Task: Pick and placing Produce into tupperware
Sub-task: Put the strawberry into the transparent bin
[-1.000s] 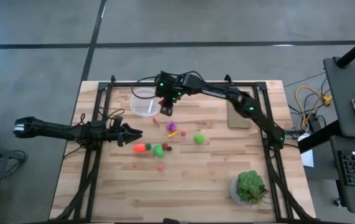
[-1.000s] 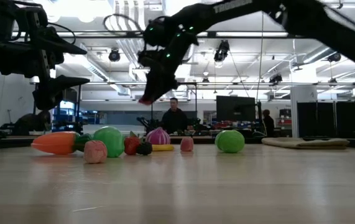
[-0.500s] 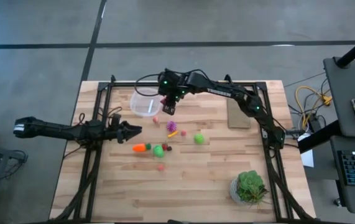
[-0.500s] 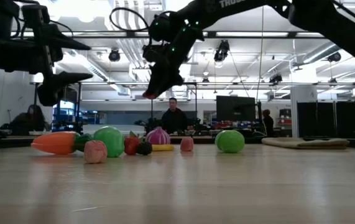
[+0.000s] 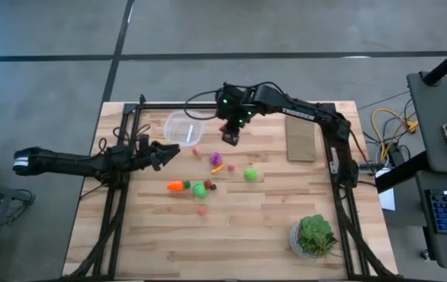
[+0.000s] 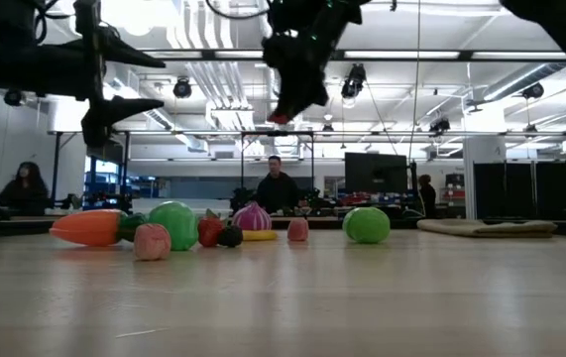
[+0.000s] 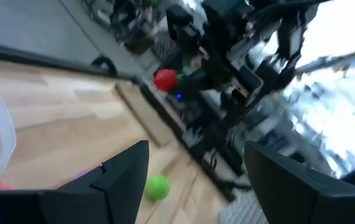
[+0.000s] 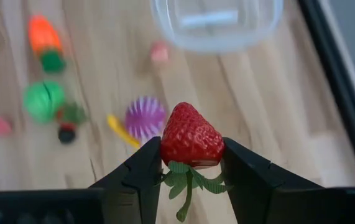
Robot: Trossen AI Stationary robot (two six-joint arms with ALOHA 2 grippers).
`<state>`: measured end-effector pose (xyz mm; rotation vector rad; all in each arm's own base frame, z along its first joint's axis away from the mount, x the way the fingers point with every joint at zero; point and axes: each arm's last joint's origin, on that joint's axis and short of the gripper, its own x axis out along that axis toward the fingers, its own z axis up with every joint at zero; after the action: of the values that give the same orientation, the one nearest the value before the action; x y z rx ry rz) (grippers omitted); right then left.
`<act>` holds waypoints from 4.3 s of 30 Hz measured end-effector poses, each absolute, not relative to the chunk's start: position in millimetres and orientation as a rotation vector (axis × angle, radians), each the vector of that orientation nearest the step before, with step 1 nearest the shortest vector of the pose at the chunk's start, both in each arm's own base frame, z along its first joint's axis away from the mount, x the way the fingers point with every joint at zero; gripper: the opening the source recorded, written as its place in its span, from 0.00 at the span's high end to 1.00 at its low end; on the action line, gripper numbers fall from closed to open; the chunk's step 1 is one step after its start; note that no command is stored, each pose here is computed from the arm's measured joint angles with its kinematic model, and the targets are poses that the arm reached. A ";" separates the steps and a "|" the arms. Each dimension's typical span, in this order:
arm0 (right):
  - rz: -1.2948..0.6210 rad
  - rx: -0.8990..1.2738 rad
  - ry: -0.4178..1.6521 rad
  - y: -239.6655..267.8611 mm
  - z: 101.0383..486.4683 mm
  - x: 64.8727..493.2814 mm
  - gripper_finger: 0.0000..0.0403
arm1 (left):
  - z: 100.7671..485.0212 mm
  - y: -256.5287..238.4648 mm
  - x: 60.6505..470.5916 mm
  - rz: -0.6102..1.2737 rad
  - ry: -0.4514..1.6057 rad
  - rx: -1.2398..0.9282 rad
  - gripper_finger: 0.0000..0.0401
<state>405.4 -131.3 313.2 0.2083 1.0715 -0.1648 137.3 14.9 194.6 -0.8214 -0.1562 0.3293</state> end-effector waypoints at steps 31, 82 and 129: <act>-0.002 0.457 0.845 -88.7 348.8 372.0 0.65 | 313.5 29.7 222.8 0.449 0.287 0.582 0.38; 0.000 0.521 0.740 -89.2 373.0 375.2 0.65 | 298.4 16.8 288.8 0.360 0.254 0.773 0.38; -0.047 0.527 0.894 -86.3 369.9 359.4 0.28 | 290.1 23.5 273.6 0.576 0.507 0.762 0.68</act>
<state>359.4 -86.3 369.9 0.5271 0.8940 -0.0470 273.6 23.5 290.1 0.7624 0.5068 0.5760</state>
